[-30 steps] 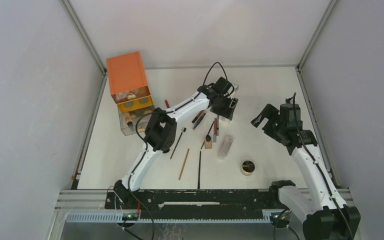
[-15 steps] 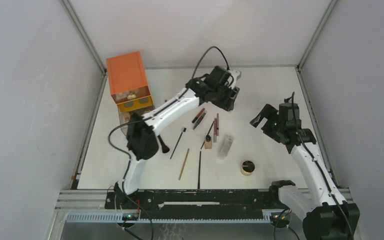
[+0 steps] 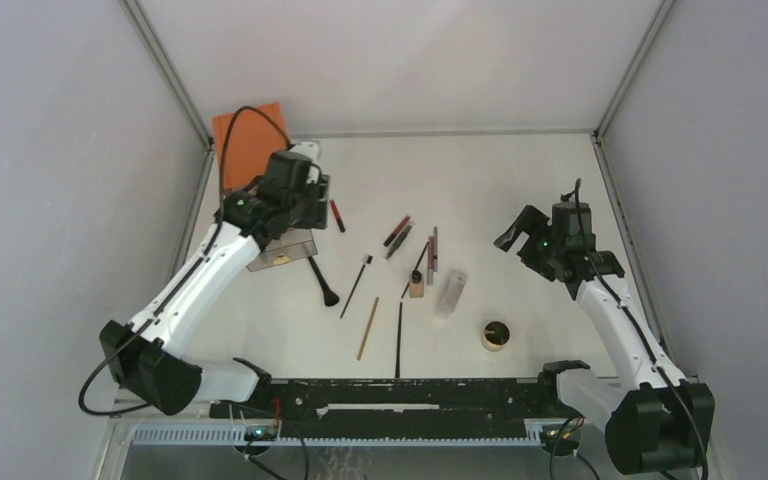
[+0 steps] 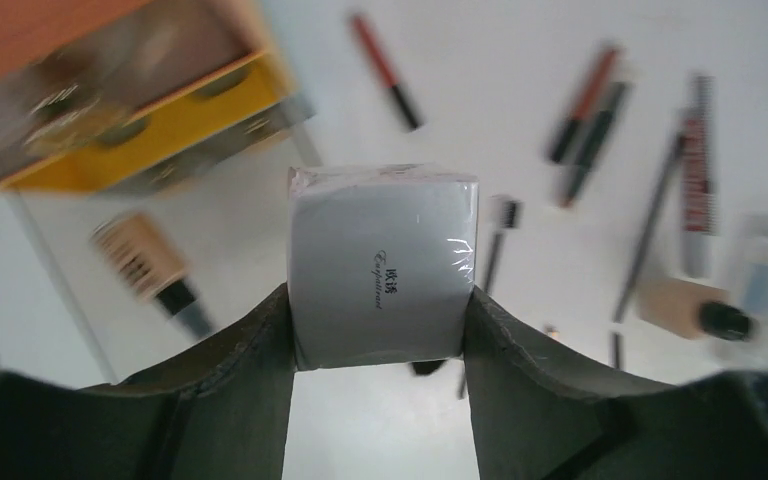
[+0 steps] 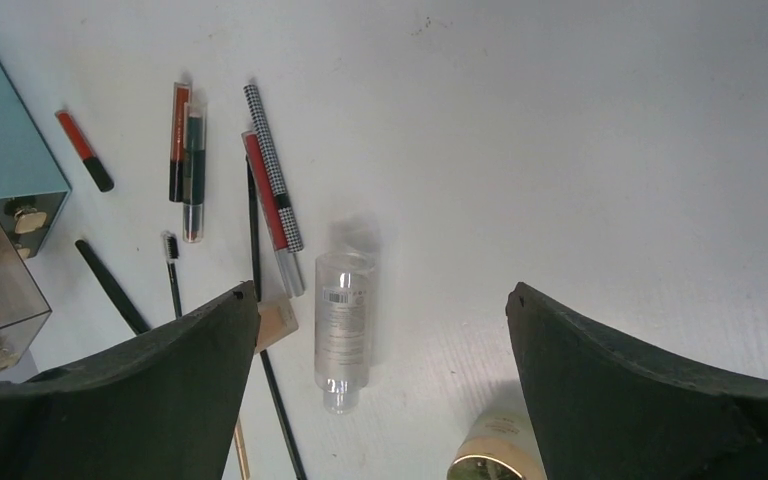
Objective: Organize the makeup
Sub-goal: Place the makeup in the drawer.
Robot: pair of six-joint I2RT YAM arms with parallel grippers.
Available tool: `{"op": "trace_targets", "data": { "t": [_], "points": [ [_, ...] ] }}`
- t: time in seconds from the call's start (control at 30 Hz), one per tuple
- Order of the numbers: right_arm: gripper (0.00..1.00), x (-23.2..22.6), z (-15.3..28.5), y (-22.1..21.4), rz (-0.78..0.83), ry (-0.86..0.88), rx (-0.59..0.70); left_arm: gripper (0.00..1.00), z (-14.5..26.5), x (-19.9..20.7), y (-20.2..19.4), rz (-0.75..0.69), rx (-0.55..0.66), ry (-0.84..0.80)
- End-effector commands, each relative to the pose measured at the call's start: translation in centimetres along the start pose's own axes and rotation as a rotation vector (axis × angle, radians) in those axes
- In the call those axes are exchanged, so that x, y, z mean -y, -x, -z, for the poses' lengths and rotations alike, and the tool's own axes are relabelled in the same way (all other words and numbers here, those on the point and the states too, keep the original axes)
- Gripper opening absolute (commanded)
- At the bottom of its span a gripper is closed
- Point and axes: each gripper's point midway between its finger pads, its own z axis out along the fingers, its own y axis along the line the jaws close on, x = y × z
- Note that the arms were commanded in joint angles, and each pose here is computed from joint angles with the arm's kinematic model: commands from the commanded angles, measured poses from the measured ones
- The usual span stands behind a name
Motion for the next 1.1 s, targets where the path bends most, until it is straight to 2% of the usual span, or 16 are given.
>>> {"op": "trace_targets", "data": {
  "t": [0.0, 0.2, 0.57, 0.67, 0.73, 0.8, 0.93, 1.07],
  "points": [
    [0.99, -1.5, -0.6, 0.5, 0.0, 0.061, 0.021, 0.36, 0.6, -5.8, -1.0, 0.117, 0.042, 0.157],
    [0.99, -1.9, -0.5, 0.2, 0.002, 0.071, 0.017, 0.36, -2.1, -10.6, -2.1, 0.231, 0.002, 0.224],
    [0.99, -1.2, 0.4, 0.0, 0.003, 0.049, 0.032, 0.37, -5.7, -13.4, -2.7, 0.315, -0.052, 0.254],
    [0.99, -1.2, 0.3, -0.1, 0.004, 0.047, 0.028, 0.43, -6.2, -13.6, -2.9, 0.329, -0.057, 0.25],
    [0.99, -1.4, 0.2, -0.1, 0.002, 0.053, 0.023, 0.57, -6.6, -13.8, -3.0, 0.338, -0.06, 0.26],
    [0.99, -1.6, 0.1, -0.1, 0.001, 0.062, 0.022, 0.64, -6.9, -14.0, -3.2, 0.346, -0.071, 0.274],
    [0.99, -2.1, -0.1, -0.1, 0.003, 0.081, 0.017, 0.73, -6.8, -14.0, -3.3, 0.345, -0.085, 0.272],
    [0.99, -2.2, -0.3, -0.2, 0.004, 0.084, 0.011, 0.76, -5.7, -13.8, -2.8, 0.339, -0.069, 0.257]
  ]
}}
